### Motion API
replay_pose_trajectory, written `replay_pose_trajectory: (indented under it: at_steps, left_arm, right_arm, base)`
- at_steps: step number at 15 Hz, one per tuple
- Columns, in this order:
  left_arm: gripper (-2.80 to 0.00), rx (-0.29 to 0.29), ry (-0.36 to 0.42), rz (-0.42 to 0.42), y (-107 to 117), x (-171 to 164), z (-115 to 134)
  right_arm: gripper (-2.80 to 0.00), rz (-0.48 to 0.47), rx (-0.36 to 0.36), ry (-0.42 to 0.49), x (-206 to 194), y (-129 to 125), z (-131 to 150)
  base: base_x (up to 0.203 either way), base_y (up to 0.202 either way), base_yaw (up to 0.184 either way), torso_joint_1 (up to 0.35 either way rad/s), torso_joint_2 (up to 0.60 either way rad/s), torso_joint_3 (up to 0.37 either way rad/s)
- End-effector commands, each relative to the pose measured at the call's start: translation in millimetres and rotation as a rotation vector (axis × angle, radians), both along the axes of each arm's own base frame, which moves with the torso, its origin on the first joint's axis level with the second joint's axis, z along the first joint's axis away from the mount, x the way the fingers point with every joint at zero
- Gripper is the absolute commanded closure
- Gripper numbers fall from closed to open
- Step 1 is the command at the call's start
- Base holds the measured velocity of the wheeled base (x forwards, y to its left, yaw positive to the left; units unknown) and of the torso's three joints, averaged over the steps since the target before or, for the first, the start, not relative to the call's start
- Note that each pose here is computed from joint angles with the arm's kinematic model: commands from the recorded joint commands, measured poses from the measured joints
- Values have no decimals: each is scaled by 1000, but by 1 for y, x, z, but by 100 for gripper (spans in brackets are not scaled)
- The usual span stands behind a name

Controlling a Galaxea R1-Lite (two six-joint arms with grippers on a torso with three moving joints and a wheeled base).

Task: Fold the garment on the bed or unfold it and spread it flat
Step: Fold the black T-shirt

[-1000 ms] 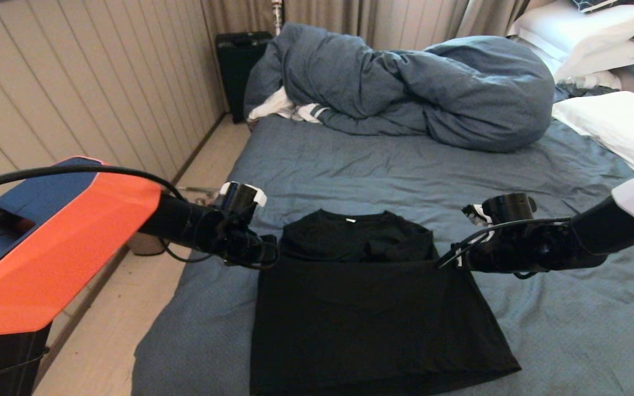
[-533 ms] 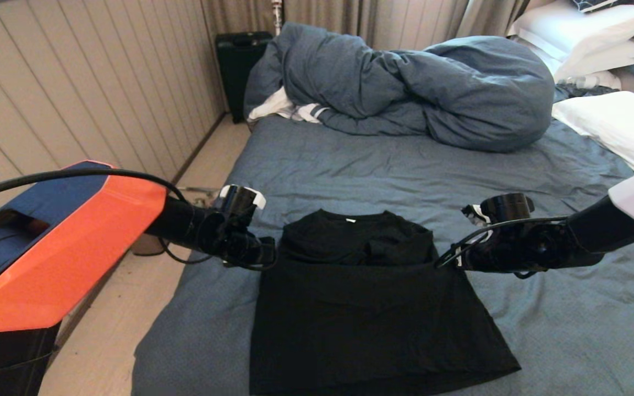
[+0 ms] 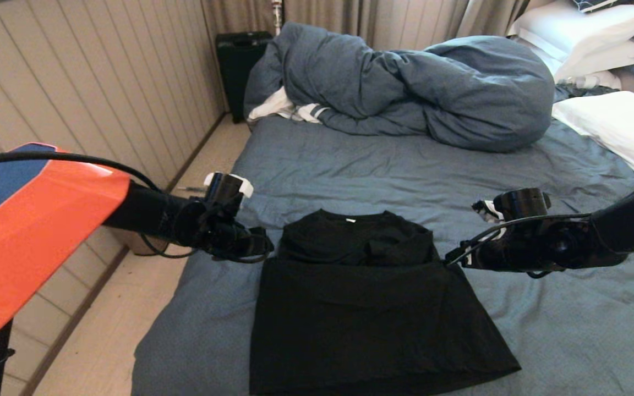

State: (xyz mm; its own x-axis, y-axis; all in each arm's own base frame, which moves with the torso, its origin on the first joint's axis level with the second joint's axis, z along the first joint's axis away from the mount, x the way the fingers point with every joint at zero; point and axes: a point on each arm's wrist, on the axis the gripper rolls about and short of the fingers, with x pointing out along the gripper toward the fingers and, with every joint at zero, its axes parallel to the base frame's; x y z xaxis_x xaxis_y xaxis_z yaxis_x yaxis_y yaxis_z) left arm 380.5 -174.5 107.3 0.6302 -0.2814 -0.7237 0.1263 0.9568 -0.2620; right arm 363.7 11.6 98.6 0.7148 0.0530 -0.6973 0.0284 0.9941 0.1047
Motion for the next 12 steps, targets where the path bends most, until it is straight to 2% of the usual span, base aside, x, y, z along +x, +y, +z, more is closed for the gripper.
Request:
replay_pose_trajectory:
  at_steps: [1,2,5,9,12]
  left_arm:
    - [0,-6,-5,2,8,-18,15]
    - [0,8,26,-3,11,-29,9]
    - [0,42,116,-30,16,-62,-12]
    - [0,53,103,-68,9,-83,-30]
    - [0,86,99,-79,0,-88,-37]
  right_arm:
    - [-280,1,2,-19,-16,-1,15]
    - [0,1,2,10,-27,-1,12]
    - [0,4,6,94,-57,-2,-3]
    - [0,10,16,160,-80,-3,-24]
    - [0,10,16,157,-90,-3,-38]
  base:
    - [0,0,0,0,0,0]
    - [0,0,0,0,0,0]
    - [0,0,0,0,0,0]
    - [0,0,0,0,0,0]
    - [0,0,0,0,0,0]
